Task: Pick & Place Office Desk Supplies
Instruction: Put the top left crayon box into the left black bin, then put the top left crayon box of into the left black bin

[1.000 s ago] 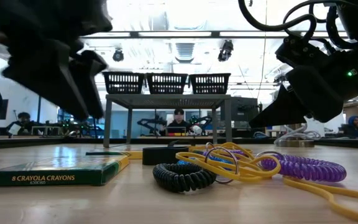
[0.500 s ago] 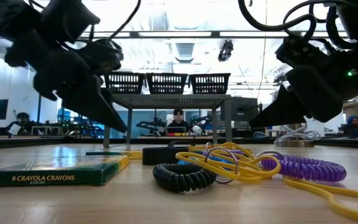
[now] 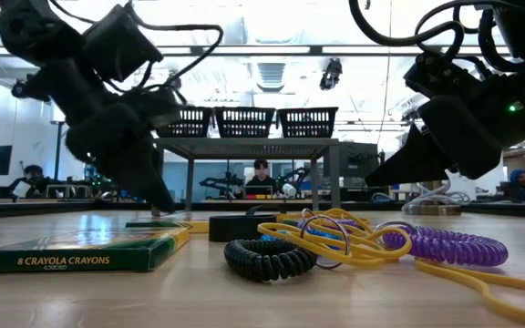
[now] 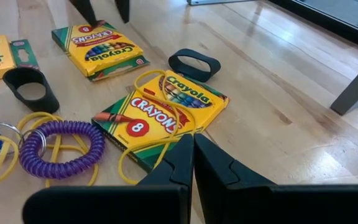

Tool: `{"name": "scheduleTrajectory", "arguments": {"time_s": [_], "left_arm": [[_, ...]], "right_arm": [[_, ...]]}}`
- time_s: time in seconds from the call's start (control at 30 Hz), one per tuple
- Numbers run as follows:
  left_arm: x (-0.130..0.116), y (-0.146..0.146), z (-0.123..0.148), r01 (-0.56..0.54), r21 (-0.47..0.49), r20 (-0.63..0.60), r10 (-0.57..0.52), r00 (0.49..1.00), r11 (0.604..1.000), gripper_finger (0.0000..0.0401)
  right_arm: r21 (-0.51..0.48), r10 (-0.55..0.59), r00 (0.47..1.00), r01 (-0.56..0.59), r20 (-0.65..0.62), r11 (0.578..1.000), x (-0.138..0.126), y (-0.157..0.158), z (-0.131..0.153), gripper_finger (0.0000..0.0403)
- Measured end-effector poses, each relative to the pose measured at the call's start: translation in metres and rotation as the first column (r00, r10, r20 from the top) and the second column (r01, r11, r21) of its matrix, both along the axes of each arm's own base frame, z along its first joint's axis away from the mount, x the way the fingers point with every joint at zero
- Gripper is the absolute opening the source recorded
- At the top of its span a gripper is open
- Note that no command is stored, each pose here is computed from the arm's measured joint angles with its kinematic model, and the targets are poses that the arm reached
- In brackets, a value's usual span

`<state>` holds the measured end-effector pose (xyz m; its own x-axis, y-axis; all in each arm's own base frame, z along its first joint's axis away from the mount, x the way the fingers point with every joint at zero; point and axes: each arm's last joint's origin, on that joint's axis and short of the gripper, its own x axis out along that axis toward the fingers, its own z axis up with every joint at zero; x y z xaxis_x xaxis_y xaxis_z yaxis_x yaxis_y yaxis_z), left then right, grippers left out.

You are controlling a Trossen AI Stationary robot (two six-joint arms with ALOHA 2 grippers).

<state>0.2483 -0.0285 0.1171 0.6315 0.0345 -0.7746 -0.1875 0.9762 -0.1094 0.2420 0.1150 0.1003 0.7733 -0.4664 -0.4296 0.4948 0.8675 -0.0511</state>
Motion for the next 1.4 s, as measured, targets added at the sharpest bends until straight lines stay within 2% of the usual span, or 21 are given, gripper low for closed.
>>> {"name": "scheduleTrajectory", "arguments": {"time_s": [0.17,0.3,0.63,0.83,0.97,1.07,1.13,1.23,1.4], "left_arm": [[0.002,0.000,-0.008,0.000,-0.002,-0.024,0.000,1.000,1.000,0.0144],[0.004,-0.001,-0.012,0.004,-0.006,-0.029,-0.004,1.000,1.000,0.0109],[0.001,-0.001,-0.005,0.015,0.006,-0.014,-0.015,1.000,1.000,0.0008],[-0.001,-0.009,0.008,0.078,0.018,0.043,-0.079,0.996,0.997,0.0004],[-0.001,-0.015,0.015,0.066,0.068,0.098,-0.073,0.993,0.996,0.0004],[0.004,-0.020,0.018,0.037,0.107,0.168,-0.055,0.984,0.994,0.0004],[0.008,-0.024,0.018,0.060,0.114,0.214,-0.084,0.973,0.992,0.0003],[0.017,-0.029,0.018,0.137,0.101,0.265,-0.159,0.951,0.985,0.0003],[0.038,-0.031,0.010,0.199,0.122,0.215,-0.222,0.951,0.972,0.0003]], "right_arm": [[0.002,0.000,1.000,0.000,0.001,1.000,0.000,0.000,0.000,0.0008],[0.002,0.000,1.000,0.000,0.001,1.000,0.000,0.000,0.000,0.0008],[-0.001,0.001,1.000,-0.001,-0.001,1.000,0.000,0.000,0.000,0.0008],[0.012,-0.006,1.000,0.006,0.008,1.000,0.000,0.000,0.000,0.0008],[0.093,-0.072,0.996,0.066,0.060,0.994,0.006,-0.006,0.002,0.0009],[0.173,-0.096,0.994,0.086,0.046,0.981,0.015,-0.020,0.002,0.0019],[0.260,-0.077,0.997,0.071,0.011,0.963,0.022,-0.034,0.001,0.0036],[0.339,-0.053,0.998,0.061,-0.034,0.939,0.029,-0.056,-0.001,0.0073],[0.438,0.048,0.997,-0.018,-0.058,0.899,0.035,-0.080,0.003,0.0142]]}}
